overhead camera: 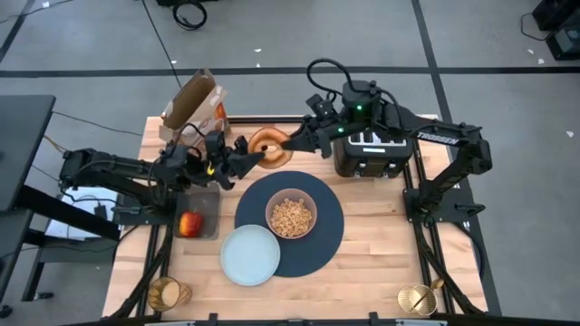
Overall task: Arrange a breakfast setting
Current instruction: Put the toasted bread on the blue plate
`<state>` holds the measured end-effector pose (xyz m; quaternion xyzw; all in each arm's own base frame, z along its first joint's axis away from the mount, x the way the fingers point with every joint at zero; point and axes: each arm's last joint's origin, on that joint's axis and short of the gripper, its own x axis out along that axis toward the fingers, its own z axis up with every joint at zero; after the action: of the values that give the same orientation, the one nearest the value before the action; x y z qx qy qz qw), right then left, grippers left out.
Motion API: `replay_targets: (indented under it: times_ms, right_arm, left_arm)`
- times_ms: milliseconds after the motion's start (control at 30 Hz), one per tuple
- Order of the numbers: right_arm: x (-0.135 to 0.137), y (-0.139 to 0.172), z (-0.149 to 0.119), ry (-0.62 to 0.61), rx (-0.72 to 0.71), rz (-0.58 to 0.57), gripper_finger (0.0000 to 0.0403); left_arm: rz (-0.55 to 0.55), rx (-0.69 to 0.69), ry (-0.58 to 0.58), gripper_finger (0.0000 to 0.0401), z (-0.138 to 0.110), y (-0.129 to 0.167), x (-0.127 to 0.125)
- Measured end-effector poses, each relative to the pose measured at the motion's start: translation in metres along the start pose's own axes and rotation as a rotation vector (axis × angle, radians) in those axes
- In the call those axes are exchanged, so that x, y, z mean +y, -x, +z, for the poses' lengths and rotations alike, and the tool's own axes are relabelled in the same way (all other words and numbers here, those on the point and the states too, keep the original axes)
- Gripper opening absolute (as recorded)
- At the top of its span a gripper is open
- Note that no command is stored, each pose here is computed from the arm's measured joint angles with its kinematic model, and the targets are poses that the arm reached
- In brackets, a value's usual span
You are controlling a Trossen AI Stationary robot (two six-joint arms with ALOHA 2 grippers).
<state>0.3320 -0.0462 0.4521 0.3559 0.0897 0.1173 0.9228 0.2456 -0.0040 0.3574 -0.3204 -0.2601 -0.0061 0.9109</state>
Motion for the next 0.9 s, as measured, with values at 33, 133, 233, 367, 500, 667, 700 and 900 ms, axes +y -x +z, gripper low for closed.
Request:
replay_targets:
  times_ms: [33,133,233,367,500,667,700,900]
  right_arm:
    - [0.000,0.000,0.000,0.006,-0.006,0.001,0.0086]
    - [0.001,0.001,0.001,0.027,-0.012,-0.003,0.0087]
    - [0.002,0.001,0.002,0.055,-0.027,-0.008,0.0096]
    - [0.004,0.003,0.002,0.085,-0.040,-0.019,0.0132]
    - [0.016,0.016,0.007,0.110,-0.072,0.019,0.0191]
    - [0.037,0.048,0.019,0.188,-0.159,0.065,0.0256]
    - [0.041,0.056,0.021,0.206,-0.174,0.067,0.0264]
    - [0.056,0.092,0.022,0.257,-0.220,0.003,0.0277]
  left_arm:
    - [0.002,-0.002,-0.002,0.0181,0.000,0.000,0.001]
    - [0.009,0.001,-0.002,0.0097,0.000,0.000,0.002]
    - [0.014,-0.004,-0.001,0.0045,0.002,-0.001,0.004]
    - [0.028,0.004,0.004,0.0045,0.003,-0.001,0.006]
    - [0.056,0.061,-0.035,0.0045,0.009,-0.003,0.001]
    - [0.177,0.316,-0.228,0.0044,0.028,-0.018,-0.023]
    - [0.194,0.384,-0.275,0.0044,0.032,-0.020,-0.030]
    - [0.264,0.734,-0.421,0.0044,0.042,-0.017,-0.077]
